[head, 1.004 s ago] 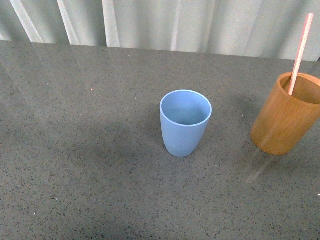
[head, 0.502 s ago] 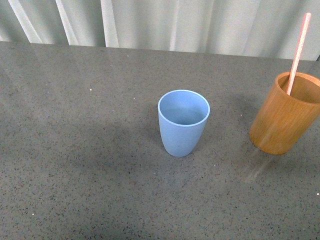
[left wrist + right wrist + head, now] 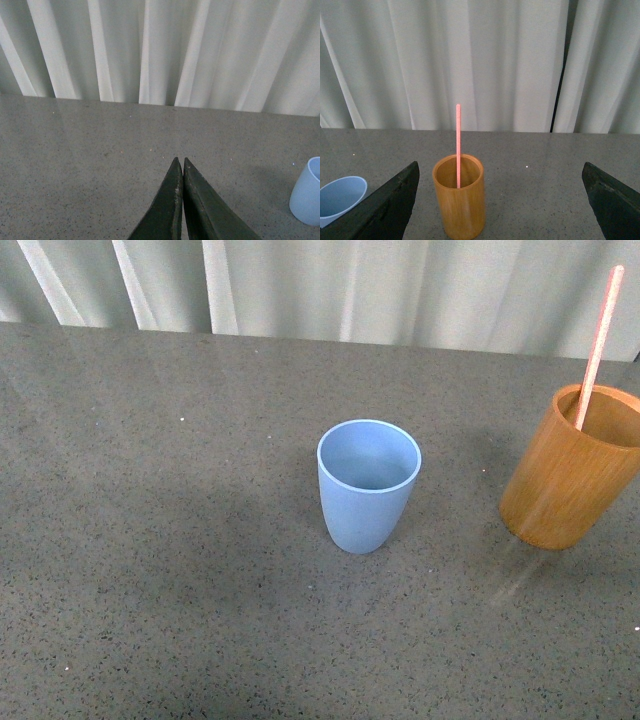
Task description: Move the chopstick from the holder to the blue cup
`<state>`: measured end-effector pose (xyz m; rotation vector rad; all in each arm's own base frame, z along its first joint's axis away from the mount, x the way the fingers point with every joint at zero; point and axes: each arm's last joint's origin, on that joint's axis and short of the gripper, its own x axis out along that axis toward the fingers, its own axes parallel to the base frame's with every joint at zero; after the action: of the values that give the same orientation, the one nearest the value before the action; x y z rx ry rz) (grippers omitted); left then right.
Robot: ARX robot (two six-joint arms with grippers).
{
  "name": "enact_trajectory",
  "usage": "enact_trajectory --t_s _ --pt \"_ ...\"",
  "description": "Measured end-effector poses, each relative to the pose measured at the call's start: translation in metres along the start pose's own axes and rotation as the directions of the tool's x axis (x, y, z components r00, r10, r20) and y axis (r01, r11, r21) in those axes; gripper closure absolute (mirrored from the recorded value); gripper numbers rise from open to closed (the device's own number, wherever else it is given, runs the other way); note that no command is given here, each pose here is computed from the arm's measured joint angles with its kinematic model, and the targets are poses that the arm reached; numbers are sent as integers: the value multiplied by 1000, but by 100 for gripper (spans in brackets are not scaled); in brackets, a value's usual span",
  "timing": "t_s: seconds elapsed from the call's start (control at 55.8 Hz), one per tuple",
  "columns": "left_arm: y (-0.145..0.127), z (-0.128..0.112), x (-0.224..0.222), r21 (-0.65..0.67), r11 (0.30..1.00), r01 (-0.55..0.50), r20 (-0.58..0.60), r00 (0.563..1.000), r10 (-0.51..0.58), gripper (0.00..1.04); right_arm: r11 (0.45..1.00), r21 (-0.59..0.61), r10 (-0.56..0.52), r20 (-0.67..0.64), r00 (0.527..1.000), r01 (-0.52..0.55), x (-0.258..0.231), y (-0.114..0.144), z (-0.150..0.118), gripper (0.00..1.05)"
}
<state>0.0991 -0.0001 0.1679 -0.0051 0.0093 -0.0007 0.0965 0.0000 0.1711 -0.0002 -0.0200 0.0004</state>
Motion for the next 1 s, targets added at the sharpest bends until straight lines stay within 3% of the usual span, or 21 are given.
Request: enact_trajectory --t_s 0.359,0.413,0.466,0.538,0.646,0.789,0.861,0.969,1.004 --pt "0 2 -2 0 1000 0 26 1000 0 101 1000 3 -1 -3 1000 1 0 0 0 10" --pt "0 2 -2 0 1000 0 25 1000 0 101 999 38 -15 -155 988 21 1 -1 -1 10" --pt "0 2 -2 -1 1000 1 24 1000 -1 100 996 77 -17 -386 922 51 5 -5 -2 10" --pt "0 2 -2 0 1000 1 26 1000 -1 88 993 103 -7 -475 880 63 17 -12 -1 10" --pt "0 2 -2 0 1000 0 26 1000 0 68 997 66 4 -473 881 30 42 -28 13 10" --pt "0 2 -2 0 1000 1 26 1000 -1 44 996 7 85 -467 880 -92 86 -46 33 10" --pt "0 2 -2 0 1000 1 26 1000 -1 34 989 24 141 -469 872 -147 112 -54 37 10" --pt "0 2 -2 0 1000 0 26 1000 0 7 968 94 250 -489 836 -234 159 -62 31 10" --pt "0 2 -2 1 1000 0 26 1000 0 5 959 120 282 -498 820 -257 174 -63 28 10"
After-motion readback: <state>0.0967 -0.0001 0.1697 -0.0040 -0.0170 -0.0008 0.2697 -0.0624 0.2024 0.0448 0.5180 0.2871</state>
